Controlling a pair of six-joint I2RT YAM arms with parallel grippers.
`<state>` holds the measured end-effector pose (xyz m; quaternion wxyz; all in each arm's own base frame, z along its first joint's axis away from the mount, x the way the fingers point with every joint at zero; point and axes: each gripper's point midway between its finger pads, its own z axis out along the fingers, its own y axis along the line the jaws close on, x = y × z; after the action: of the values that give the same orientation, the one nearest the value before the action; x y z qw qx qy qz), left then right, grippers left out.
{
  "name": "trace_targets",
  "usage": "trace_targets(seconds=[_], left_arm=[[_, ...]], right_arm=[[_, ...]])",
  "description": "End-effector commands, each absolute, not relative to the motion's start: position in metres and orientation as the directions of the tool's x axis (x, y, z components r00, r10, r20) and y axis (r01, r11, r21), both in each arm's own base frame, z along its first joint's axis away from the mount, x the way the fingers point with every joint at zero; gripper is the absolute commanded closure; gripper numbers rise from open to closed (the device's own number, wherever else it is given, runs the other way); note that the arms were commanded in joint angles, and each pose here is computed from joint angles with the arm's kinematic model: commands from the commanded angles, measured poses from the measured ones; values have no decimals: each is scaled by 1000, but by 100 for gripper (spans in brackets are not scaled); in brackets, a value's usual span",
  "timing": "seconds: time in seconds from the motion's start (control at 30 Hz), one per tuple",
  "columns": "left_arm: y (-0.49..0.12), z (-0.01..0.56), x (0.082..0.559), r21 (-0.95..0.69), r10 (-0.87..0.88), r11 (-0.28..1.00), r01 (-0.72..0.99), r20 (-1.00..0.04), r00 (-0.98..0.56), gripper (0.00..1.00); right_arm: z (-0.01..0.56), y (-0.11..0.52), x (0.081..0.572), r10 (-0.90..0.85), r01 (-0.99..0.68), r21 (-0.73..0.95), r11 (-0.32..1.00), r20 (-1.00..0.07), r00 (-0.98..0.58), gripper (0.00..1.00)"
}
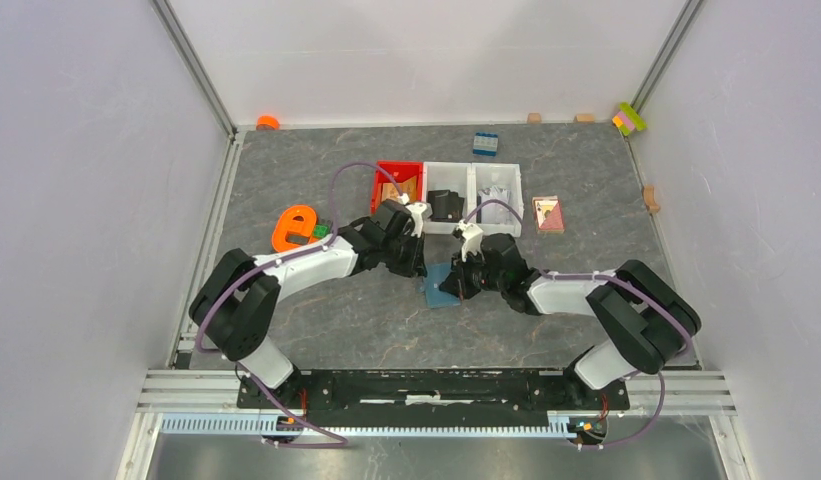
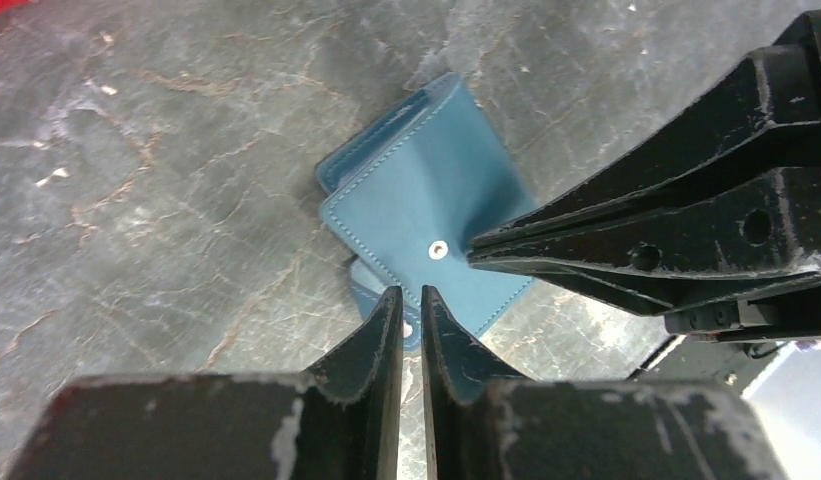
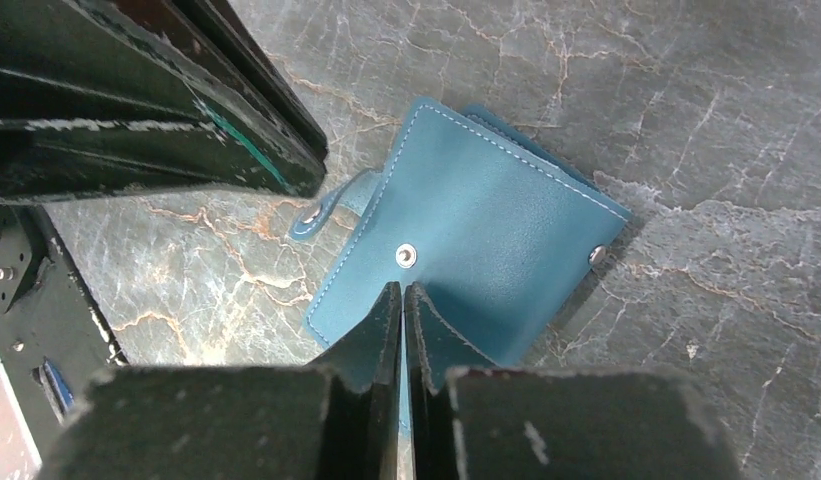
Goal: Take the credit cards out of the card holder
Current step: Close the card holder at the center of the board.
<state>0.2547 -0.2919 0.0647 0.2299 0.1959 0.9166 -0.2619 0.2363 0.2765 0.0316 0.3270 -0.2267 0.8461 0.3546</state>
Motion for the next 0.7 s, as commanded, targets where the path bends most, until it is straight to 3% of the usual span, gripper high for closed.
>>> trace_targets(seconds=[0.0,0.27,0.67], left_arm=[[-315,75,254,-473,229,709,523,-547,-805,82],[-329,67,257,-510,240,670,539,-538,-808,82],[-312,21,273,-395,254,804,445,-448,-857,82]], right_arm=[[63,281,243,-103,-655,436,617,-780,-617,92],[77,269,236,-82,-671,403,622,-819,-568,90],[5,266,229,-133,-553,487,676,-657,-742,96]])
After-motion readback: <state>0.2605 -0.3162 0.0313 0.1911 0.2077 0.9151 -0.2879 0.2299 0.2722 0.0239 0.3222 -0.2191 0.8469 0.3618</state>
